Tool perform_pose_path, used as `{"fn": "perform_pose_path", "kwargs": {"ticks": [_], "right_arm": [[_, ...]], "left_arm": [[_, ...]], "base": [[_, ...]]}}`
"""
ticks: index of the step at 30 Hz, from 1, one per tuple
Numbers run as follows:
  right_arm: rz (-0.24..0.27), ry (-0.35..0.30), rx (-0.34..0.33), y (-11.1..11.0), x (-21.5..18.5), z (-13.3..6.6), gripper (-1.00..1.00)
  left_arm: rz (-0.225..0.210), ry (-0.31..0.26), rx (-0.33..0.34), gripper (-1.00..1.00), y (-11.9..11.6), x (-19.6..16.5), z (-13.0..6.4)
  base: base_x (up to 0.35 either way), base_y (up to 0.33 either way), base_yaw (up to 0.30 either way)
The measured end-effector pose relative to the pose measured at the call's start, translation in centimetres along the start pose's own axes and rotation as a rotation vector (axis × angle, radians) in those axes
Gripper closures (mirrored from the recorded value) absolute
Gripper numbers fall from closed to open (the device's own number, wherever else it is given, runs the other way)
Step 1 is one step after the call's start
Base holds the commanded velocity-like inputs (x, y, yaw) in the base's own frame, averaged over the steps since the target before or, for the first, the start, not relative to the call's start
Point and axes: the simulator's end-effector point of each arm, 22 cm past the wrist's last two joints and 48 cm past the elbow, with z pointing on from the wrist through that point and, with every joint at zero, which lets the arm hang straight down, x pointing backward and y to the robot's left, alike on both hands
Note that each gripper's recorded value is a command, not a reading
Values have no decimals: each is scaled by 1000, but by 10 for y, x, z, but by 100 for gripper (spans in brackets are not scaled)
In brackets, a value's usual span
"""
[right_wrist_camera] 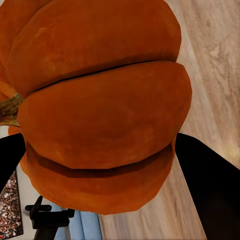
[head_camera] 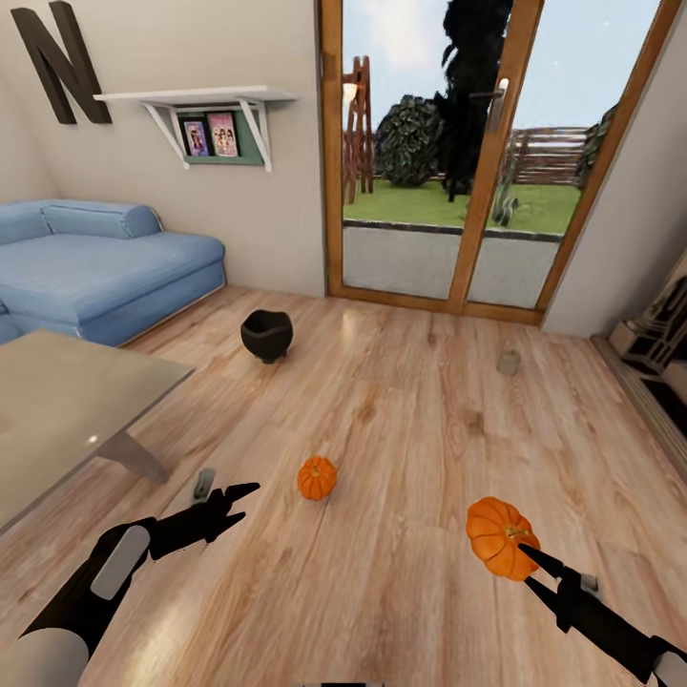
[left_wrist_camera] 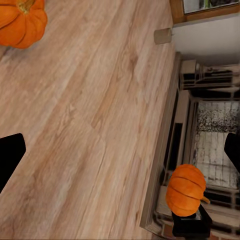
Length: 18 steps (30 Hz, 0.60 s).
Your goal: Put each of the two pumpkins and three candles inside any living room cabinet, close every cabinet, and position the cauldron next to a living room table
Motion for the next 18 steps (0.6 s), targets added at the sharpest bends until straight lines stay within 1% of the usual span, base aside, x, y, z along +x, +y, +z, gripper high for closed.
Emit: {"fn": "perform_pose_path", "kwargs": {"ticks": [5,15,18], "right_arm": [[-1,0,0,0,0,0,100],[0,1,1,0,1,1,100],[2,0,-2,0,1,1,100]], "left_arm": [[0,-1,1,-100,0,0,0],[0,0,1,-100,0,0,0],[2,-2,4,-100,-2,-1,0]], "base": [[318,-29,0],[333,117,0],[143,40,0]]}}
